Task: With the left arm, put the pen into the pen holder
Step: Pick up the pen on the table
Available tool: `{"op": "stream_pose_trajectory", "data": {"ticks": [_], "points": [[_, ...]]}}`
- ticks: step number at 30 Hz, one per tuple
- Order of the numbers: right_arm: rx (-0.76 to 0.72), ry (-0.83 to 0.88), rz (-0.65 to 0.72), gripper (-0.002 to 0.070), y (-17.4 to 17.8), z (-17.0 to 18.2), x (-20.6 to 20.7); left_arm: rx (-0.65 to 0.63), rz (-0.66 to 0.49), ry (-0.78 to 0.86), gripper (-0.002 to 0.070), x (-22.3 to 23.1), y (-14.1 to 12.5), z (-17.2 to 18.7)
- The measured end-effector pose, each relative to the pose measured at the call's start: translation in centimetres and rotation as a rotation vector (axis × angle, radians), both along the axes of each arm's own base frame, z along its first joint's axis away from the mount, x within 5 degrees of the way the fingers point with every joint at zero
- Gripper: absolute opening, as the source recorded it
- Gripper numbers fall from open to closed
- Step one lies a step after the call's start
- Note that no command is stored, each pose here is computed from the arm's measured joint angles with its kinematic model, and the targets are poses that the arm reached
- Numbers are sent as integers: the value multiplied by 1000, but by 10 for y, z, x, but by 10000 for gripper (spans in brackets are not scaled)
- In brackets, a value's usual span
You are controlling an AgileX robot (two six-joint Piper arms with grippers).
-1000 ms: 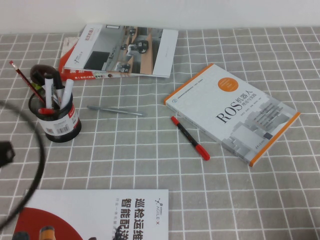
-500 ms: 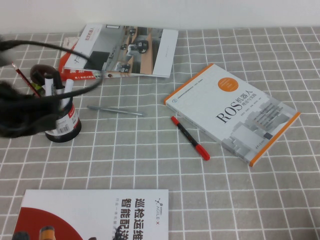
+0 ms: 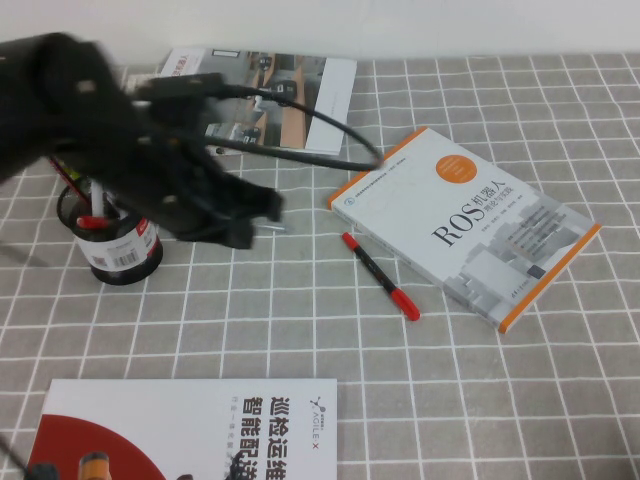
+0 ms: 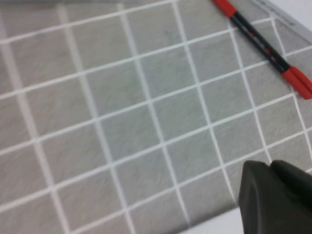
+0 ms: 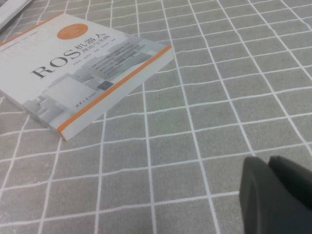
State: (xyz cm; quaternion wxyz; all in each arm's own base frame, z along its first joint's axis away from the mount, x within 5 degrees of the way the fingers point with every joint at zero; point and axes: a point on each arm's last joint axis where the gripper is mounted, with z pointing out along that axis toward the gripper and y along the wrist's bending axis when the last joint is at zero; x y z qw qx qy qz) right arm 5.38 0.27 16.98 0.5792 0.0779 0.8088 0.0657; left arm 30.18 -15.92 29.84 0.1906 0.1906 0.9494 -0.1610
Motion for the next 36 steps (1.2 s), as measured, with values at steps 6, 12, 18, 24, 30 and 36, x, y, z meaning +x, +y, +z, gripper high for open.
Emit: {"op": "stream_pose_trajectory", "data": {"ticks": [6, 12, 18, 24, 30, 36], "points": [[0, 0, 0, -15, 0, 0, 0, 59, -72, 2, -5, 18, -39, -8], [0, 0, 0, -15, 0, 0, 0, 86, -94, 38, -5, 29, -72, -13], [0, 0, 0, -15, 0, 0, 0, 98, -104, 81, -5, 39, -102, -22], [0, 0, 0, -15, 0, 0, 0, 126, -144, 134, -5, 39, -134, -38], [0, 0, 0, -15, 0, 0, 0, 141, -186, 152, -5, 29, -161, -50], [0, 0, 0, -15, 0, 0, 0, 158, -299, 109, 25, 25, -168, -49]]}}
